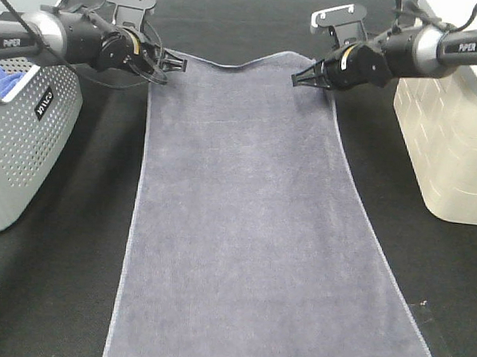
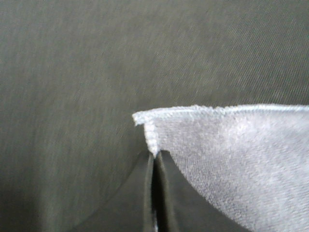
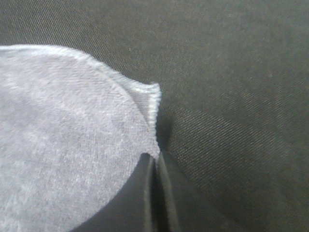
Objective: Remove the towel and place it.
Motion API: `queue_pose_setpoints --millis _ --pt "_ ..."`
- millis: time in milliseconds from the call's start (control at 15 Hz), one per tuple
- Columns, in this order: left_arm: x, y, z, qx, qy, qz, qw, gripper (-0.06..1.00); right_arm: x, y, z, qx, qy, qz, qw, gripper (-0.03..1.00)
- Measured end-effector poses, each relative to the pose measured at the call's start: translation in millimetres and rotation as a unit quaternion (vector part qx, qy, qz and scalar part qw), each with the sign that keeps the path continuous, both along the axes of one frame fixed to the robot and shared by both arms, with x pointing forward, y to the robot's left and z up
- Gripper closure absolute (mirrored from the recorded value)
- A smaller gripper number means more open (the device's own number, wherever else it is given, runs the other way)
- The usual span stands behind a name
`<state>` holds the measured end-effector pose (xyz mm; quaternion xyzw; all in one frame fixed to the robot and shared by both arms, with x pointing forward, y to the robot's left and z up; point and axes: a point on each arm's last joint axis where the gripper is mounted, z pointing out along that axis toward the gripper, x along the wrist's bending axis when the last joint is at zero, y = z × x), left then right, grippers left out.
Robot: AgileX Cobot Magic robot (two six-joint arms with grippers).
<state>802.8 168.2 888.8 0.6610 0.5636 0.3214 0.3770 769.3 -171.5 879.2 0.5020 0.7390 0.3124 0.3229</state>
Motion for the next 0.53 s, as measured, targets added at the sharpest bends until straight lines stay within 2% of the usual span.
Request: queue_pose_setpoints --millis 267,533 --pt "8 -8 -12 -0.013 -0.046 -0.032 0.998 0.94 8 -12 -6 0.025 -0.04 0.01 0.999 0.97" --pt "9 -11 -31 -0.007 -0.056 -0.054 0.997 0.94 10 -21 -43 0.021 -0.02 0.008 1.0 0.94"
